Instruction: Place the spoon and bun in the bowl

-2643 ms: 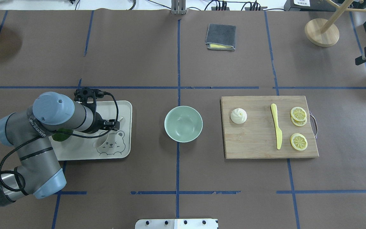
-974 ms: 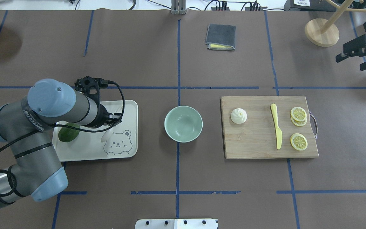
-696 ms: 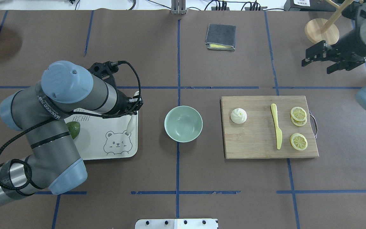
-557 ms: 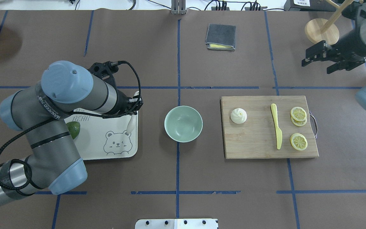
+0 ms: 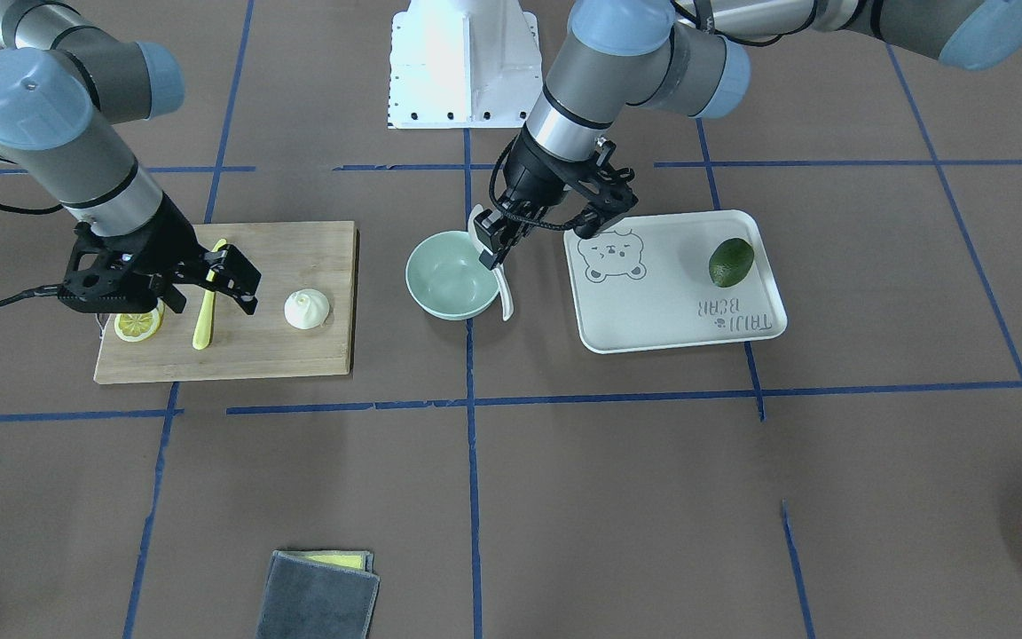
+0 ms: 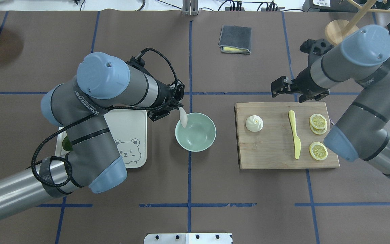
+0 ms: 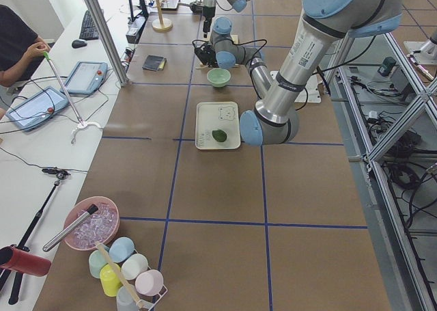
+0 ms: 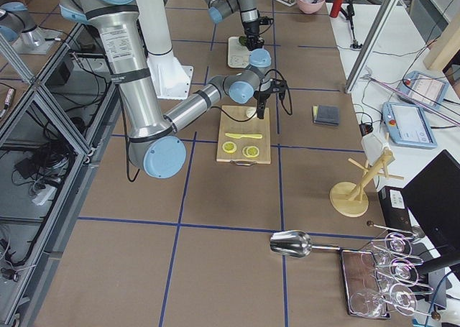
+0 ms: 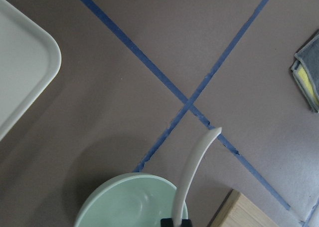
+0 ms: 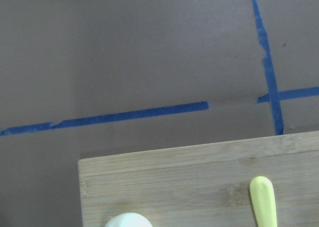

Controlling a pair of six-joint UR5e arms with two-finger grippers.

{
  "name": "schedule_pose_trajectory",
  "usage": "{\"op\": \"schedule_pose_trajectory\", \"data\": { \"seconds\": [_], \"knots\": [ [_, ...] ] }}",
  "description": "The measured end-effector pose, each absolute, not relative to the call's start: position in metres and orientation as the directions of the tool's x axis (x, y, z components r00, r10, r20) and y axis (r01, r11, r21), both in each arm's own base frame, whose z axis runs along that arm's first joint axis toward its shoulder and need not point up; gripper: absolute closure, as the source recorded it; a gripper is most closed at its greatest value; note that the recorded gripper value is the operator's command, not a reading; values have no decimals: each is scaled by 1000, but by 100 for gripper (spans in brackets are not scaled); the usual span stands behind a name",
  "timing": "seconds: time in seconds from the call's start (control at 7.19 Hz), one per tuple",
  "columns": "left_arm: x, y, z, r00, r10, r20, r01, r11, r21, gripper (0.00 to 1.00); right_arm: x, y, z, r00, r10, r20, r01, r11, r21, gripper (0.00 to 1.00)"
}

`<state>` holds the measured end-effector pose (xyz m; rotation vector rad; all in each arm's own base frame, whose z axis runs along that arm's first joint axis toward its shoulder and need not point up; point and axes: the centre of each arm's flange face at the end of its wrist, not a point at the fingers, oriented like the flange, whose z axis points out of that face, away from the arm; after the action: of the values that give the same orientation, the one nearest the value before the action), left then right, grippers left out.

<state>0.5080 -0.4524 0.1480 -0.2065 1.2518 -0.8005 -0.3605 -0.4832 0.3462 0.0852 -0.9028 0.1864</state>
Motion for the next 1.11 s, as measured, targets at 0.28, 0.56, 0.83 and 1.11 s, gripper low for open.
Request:
{"op": "schedule_pose_trajectory", "data": {
  "seconds": [0.28,0.56,0.83,1.11],
  "knots": [
    [548,-455,159,27,-651,-759,468,679,-566,100,-391,-465,339,611,114,784,-188,982,4,0],
    [574,-444,173,24,-640,-768,483,680,-552,100,-416,-451,334,617,104,780,-181,983,12,0],
    [580,-438,176,46,-610,-791,482,707,-517,0,-432,-442,330,619,106,778,-181,983,10,0],
    [574,-432,179,86,-550,-831,468,759,-453,0,-437,-439,332,623,107,775,-178,984,8,1]
  ]
}}
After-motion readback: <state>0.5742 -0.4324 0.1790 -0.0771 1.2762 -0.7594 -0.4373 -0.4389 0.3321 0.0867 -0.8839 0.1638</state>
